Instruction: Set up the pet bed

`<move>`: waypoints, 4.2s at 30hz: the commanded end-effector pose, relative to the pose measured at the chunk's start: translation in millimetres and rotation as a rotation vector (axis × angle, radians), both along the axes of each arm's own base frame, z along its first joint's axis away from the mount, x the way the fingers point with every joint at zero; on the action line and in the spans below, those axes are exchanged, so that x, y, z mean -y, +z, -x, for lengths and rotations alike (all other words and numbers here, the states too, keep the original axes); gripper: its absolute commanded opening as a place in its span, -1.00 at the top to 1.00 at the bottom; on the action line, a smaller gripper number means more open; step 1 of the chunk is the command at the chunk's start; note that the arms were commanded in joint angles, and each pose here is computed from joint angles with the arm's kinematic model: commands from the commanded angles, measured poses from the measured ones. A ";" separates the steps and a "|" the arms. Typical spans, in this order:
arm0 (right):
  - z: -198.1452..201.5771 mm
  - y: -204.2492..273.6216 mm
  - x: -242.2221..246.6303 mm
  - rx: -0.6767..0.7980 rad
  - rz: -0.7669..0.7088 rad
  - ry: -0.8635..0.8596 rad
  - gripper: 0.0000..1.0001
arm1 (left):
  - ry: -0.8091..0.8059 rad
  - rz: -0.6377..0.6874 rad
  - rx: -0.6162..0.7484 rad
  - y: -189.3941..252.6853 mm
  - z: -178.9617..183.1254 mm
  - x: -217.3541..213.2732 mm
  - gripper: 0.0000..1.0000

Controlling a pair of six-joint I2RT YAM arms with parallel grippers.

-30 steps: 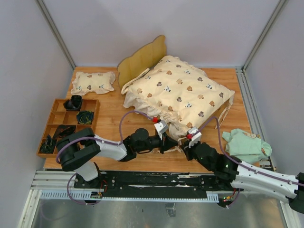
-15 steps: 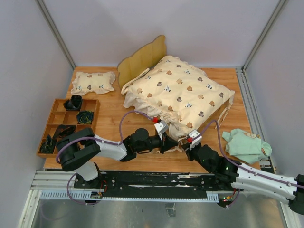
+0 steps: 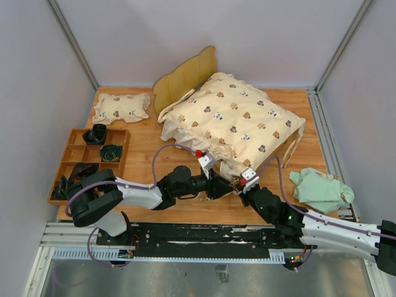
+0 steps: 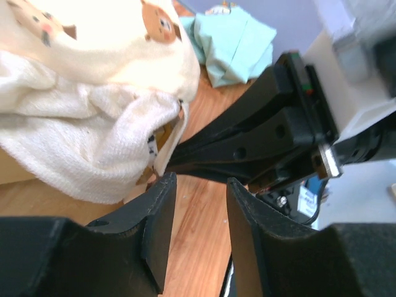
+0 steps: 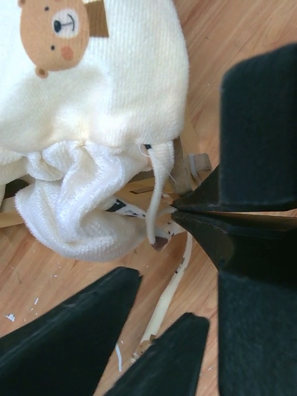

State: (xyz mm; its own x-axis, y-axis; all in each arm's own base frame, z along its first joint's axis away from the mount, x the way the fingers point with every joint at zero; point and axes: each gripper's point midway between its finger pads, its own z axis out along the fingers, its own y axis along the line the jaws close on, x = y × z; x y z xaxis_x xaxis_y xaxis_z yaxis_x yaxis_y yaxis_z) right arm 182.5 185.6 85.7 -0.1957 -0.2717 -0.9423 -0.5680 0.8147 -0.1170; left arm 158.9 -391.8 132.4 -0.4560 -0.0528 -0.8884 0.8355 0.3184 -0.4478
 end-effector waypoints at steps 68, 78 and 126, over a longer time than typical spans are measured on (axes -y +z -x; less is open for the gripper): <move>18.9 83.1 -17.6 0.113 -0.240 0.119 0.37 | 0.120 0.183 0.025 81.0 -31.3 3.4 1.00; 6.6 101.5 -21.8 0.201 -0.237 0.088 0.38 | 0.107 0.181 -0.002 76.2 -29.8 7.5 0.99; -4.6 119.6 11.5 0.175 -0.310 -0.098 0.99 | 0.046 -0.345 0.232 -61.7 -26.6 -26.9 -0.30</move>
